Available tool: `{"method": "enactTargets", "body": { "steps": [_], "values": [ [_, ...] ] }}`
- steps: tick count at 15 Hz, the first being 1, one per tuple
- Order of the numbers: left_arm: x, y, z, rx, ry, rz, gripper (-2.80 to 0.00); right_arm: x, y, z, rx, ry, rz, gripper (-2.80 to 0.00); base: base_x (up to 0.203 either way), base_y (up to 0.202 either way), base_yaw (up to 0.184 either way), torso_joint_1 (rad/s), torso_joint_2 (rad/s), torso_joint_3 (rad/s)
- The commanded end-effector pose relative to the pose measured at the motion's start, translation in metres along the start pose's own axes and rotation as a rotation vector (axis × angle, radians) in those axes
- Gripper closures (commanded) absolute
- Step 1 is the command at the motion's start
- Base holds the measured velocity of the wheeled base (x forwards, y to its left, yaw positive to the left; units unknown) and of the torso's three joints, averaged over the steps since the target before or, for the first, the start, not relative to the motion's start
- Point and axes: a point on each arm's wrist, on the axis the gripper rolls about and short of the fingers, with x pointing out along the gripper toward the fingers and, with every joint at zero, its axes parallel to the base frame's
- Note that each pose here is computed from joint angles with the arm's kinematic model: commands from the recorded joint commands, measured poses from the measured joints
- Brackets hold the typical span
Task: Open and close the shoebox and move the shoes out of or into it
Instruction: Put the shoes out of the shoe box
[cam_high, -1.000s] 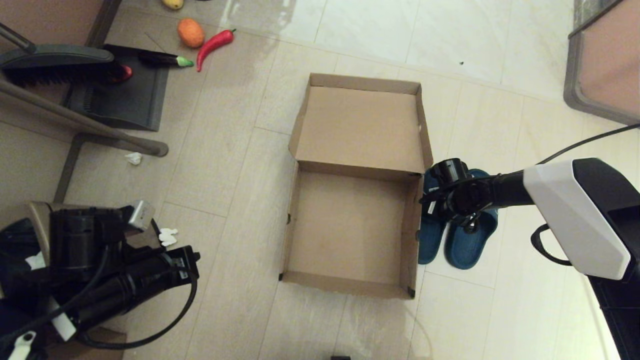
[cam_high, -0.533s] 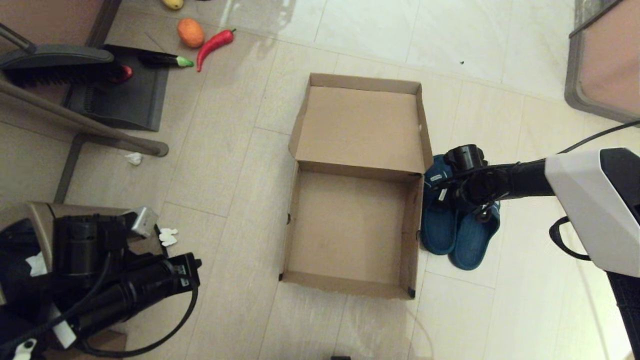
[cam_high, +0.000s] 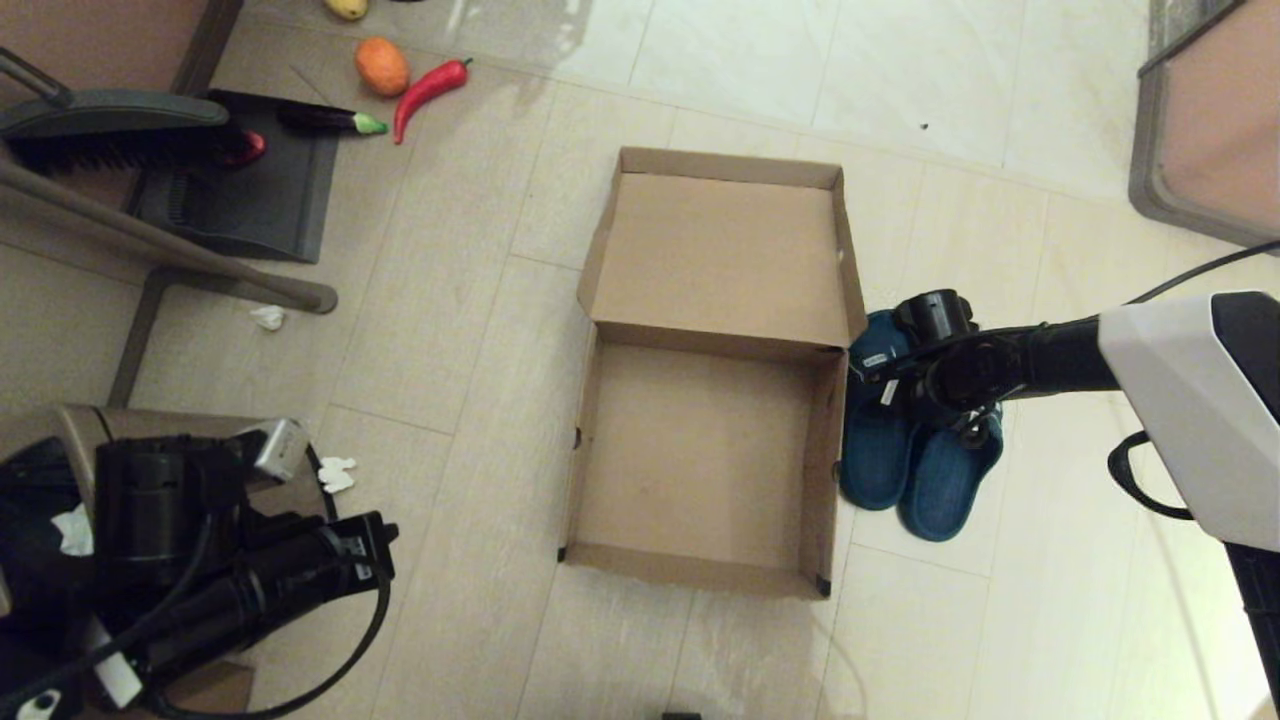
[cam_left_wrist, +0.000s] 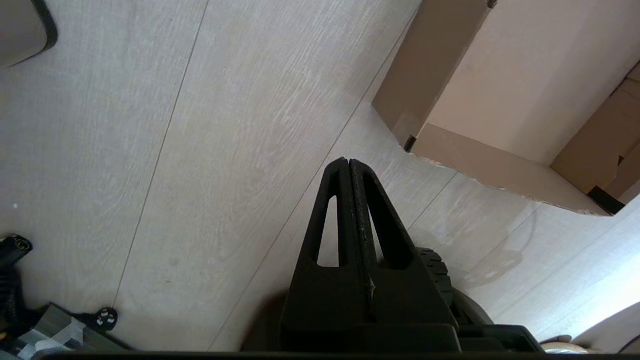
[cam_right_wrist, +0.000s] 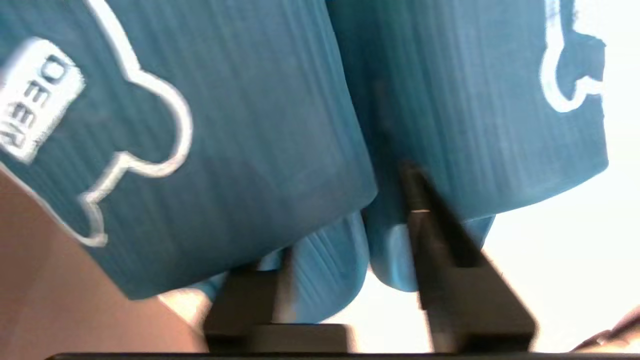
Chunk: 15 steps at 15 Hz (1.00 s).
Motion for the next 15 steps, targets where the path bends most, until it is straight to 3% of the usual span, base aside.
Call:
{"method": "enactTargets", "body": {
  "steps": [1,7,12,15],
  "values": [
    [-0.001,0.000,0.001,-0.004,-0.007,0.000,0.00,0.000,-0.001,0.000,-0.001,0.004,-0.006,-2.80,0.000,0.000,0.000,0.000,0.00,0.000],
    [-0.001,-0.001,0.003,-0.004,-0.012,-0.005,0.00,-0.030,-0.017,-0.006,-0.036,0.077,-0.021,-2.80,0.000,0.000,0.000,0.000,0.00,0.000],
    [-0.002,-0.001,0.003,-0.005,-0.018,-0.007,0.00,-0.075,-0.038,-0.023,-0.058,0.194,0.067,-2.80,0.000,0.000,0.000,0.000,0.00,0.000],
    [-0.003,-0.001,0.004,-0.004,-0.024,-0.009,0.00,-0.061,-0.046,-0.027,-0.015,0.109,0.151,-2.80,0.000,0.000,0.000,0.000,0.00,0.000]
  ]
}}
